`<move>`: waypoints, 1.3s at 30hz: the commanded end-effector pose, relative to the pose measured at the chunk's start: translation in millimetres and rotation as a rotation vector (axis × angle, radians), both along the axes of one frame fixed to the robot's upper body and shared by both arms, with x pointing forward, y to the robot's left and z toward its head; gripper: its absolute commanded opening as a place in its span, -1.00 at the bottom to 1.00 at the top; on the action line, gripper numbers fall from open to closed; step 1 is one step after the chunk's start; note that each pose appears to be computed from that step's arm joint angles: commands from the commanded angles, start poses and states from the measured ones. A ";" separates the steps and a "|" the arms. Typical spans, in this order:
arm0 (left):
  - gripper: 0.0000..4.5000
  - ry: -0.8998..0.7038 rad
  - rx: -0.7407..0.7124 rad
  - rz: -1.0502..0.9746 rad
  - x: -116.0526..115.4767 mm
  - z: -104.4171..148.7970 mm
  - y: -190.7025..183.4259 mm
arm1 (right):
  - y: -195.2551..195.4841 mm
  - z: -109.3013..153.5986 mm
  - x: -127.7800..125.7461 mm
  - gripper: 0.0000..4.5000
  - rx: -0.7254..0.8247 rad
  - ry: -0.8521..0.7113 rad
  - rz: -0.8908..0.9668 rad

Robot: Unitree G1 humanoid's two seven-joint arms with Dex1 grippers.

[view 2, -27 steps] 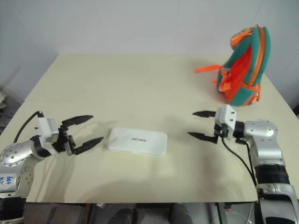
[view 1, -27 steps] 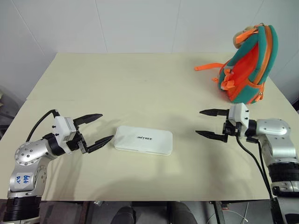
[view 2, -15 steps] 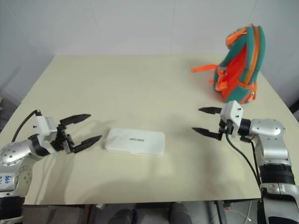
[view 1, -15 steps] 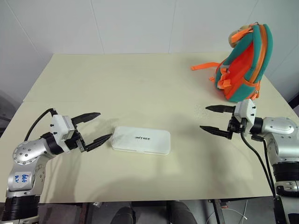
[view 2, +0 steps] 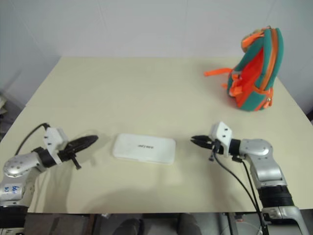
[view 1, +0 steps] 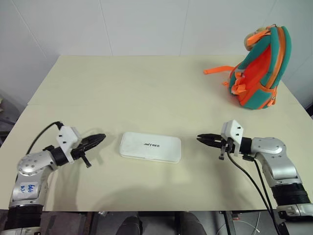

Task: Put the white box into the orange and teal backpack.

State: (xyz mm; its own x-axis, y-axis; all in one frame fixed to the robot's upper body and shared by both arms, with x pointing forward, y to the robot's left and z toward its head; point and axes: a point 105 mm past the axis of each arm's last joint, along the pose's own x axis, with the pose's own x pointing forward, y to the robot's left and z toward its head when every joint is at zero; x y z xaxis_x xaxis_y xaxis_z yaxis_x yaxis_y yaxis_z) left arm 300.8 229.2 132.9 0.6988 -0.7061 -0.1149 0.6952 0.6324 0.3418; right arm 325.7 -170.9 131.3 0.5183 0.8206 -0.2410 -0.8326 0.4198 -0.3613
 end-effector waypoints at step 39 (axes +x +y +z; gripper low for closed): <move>-1.00 0.164 -0.198 -0.263 -5.5 -29.0 -96.3 | 3.2 -14.7 -13.4 -0.95 -0.102 0.116 -0.052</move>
